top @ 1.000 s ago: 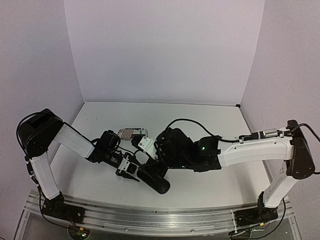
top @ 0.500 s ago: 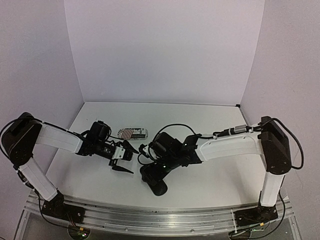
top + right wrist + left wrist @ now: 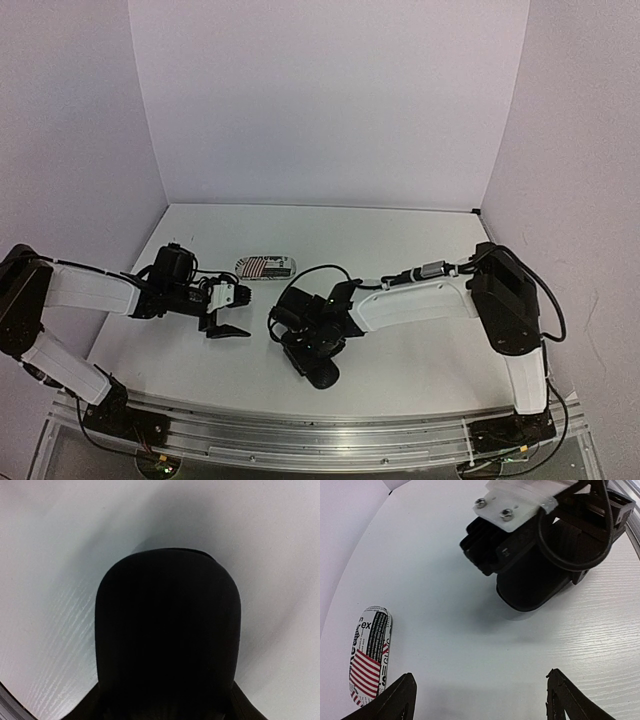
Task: Organize the sunglasses
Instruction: Pick up the sunglasses case from the center of the board.
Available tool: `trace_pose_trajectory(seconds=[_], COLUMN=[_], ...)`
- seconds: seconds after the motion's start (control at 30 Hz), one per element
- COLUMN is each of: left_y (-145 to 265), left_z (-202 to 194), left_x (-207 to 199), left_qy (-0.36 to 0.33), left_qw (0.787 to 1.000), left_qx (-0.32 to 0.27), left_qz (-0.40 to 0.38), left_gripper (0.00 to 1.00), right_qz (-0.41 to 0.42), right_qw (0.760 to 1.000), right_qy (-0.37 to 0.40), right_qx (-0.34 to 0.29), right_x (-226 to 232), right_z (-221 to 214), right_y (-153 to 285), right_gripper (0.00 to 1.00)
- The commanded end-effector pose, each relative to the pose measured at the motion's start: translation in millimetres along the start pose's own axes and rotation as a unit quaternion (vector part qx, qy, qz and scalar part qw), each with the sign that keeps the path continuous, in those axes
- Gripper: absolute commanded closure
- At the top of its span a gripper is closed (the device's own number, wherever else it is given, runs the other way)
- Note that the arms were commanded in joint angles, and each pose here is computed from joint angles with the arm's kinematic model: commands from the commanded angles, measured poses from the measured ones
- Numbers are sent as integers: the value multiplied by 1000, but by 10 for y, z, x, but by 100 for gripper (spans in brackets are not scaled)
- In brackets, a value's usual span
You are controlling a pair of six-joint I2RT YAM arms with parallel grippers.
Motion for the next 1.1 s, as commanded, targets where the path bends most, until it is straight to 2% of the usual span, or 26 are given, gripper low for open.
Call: trace_pose_trajectory(seconds=[0.0,0.07,0.2,0.3,0.43,0.47,0.63,0.7,0.9,1.07], left_y=[80,97,128,152,168,172,180,174,170,166], left_z=[91,84,71,58,40,45,15,-2,-31,-56], left_x=[227,289,347,378,384,381,370,369,338,294], left_qy=[10,18,24,30,37,37,34,38,40,46], left_qw=[998,997,996,996,995,995,995,995,996,996], left_qx=[-8,-7,-4,-1,1,1,9,11,19,18], left_qz=[59,71,82,89,90,89,89,87,79,73], left_gripper=[18,18,17,17,17,17,17,17,17,17], right_qz=[-30,-14,5,14,80,85,61,59,66,51], right_qw=[998,996,986,966,947,941,881,870,844,841], right_qy=[54,82,165,258,309,325,461,479,531,538], right_qx=[1,10,16,1,-37,-49,-91,-104,-41,-20], right_x=[-170,-242,-434,-769,-1355,-1497,-1928,-2023,-2228,-2319], right_z=[48,37,89,267,575,657,959,1117,1068,1032], right_y=[159,155,146,198,180,188,165,119,-299,-409], right_gripper=[68,75,79,79,82,82,82,83,92,92])
Point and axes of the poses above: each gripper's point midway between its finger pads, its own y axis back along the fingers, its own x axis along the line the jaws close on, z = x × y, the point moved 1 cm from there along y, back along the fingers, and after that the axes turned 6 degrees about y, right-handed, at the moved point
